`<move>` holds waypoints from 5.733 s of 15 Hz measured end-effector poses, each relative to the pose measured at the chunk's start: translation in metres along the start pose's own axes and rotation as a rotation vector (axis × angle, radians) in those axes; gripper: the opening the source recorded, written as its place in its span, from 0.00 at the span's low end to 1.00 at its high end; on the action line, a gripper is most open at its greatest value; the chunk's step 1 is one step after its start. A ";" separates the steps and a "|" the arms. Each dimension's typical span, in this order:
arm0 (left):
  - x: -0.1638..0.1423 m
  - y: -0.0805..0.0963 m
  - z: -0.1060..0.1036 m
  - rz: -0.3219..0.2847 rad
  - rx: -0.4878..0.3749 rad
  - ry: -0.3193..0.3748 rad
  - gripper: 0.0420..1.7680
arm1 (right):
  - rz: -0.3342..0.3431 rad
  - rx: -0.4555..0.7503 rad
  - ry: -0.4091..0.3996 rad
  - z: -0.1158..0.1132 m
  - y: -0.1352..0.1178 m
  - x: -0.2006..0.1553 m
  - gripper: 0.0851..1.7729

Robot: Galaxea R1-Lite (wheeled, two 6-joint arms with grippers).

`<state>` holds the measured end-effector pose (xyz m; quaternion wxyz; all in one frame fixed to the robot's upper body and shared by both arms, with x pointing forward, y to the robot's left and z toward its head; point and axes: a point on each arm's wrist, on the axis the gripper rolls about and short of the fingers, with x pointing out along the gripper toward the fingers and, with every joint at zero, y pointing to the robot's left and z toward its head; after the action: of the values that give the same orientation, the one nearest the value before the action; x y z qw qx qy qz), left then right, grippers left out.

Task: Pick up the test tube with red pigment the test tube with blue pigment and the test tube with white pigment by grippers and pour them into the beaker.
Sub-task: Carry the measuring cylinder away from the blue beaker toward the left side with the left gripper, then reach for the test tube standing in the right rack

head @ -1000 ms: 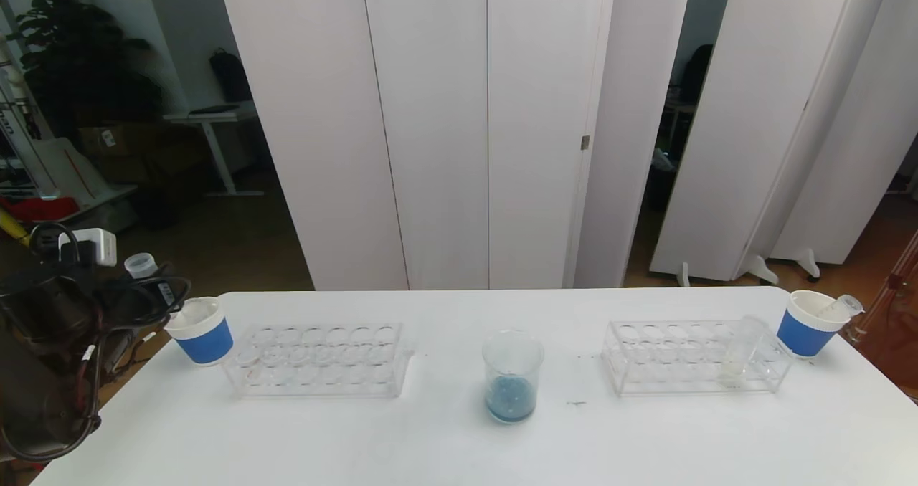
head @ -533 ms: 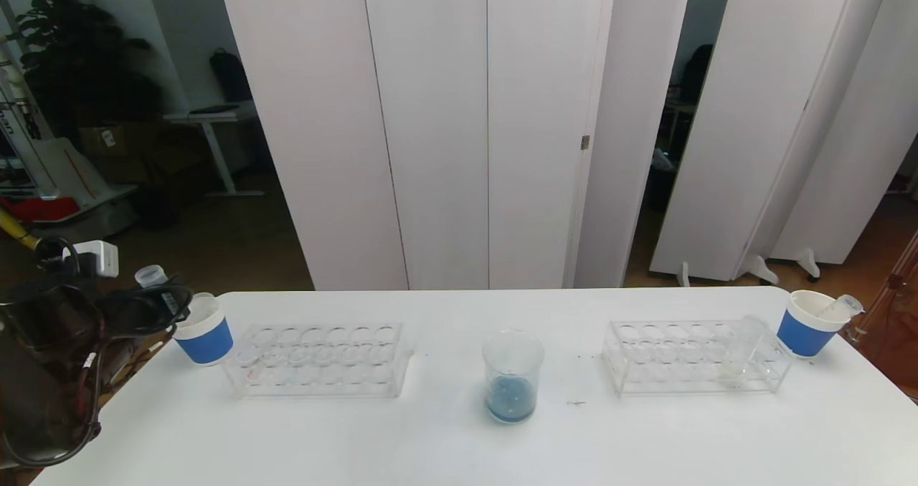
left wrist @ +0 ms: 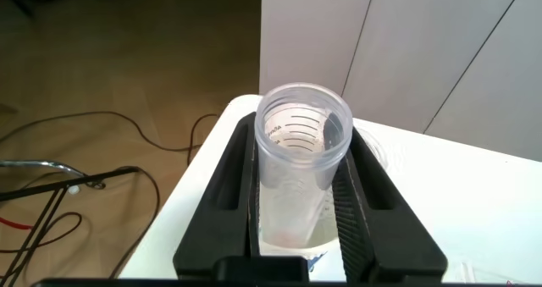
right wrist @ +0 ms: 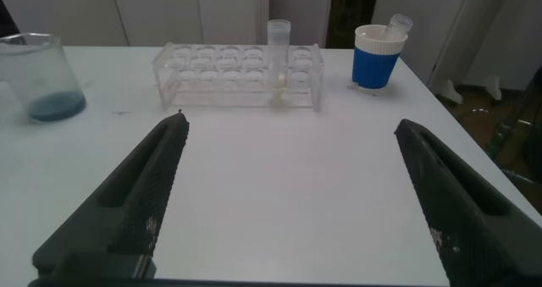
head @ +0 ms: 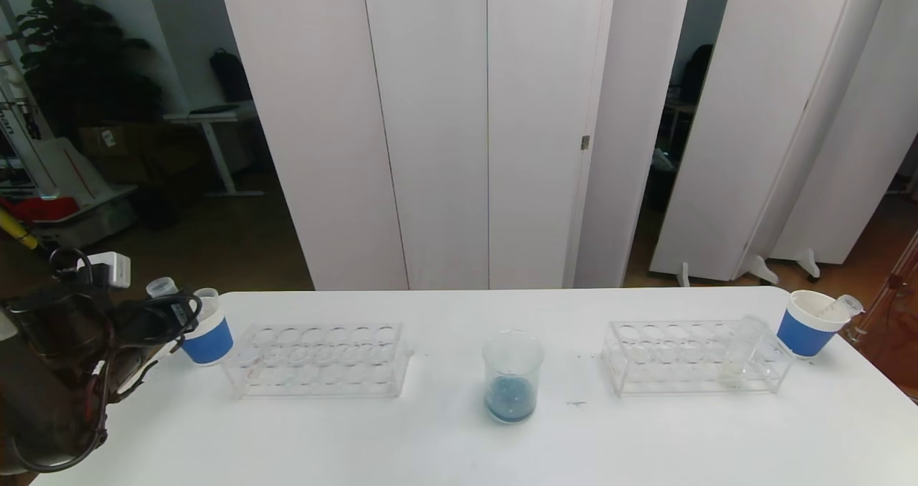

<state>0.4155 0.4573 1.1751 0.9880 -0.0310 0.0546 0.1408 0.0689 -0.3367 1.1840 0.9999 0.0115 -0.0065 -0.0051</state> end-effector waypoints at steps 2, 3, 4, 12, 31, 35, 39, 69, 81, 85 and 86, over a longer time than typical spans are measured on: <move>0.000 -0.001 -0.002 -0.003 0.001 0.005 0.31 | 0.000 0.000 0.000 0.000 0.000 0.000 0.99; 0.001 -0.001 -0.002 -0.003 0.000 0.006 0.31 | 0.000 0.000 0.000 0.000 0.000 0.000 0.99; 0.001 -0.001 -0.002 -0.002 0.000 0.007 0.31 | 0.000 0.000 0.000 0.000 0.000 0.000 0.99; 0.002 -0.001 -0.003 -0.003 0.004 0.004 0.90 | 0.000 0.000 0.000 0.000 0.000 0.000 0.99; -0.056 -0.026 0.051 -0.066 0.023 -0.031 0.99 | 0.000 0.000 0.000 0.000 0.000 0.000 0.99; -0.092 -0.034 0.073 -0.089 0.025 -0.032 0.99 | 0.000 0.000 0.000 0.000 0.000 0.000 0.99; -0.144 -0.041 0.096 -0.116 0.027 -0.011 0.99 | 0.000 0.000 0.000 0.000 0.000 0.000 0.99; -0.368 -0.021 -0.030 -0.288 0.085 -0.144 0.99 | 0.000 0.000 0.000 0.000 0.000 0.000 0.99; -0.366 -0.021 -0.037 -0.281 0.079 -0.109 0.99 | 0.000 0.000 0.000 0.000 0.000 0.000 0.99; -0.366 -0.021 -0.037 -0.282 0.079 -0.109 0.99 | 0.000 0.000 0.000 0.000 0.000 0.000 0.99; -0.366 -0.021 -0.037 -0.281 0.079 -0.109 0.99 | 0.000 0.000 0.000 0.000 0.000 0.000 0.99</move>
<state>0.0690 0.3335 1.1824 1.0000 0.0084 0.0018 0.0004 0.0689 -0.3367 1.1840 0.9999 0.0115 -0.0066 -0.0054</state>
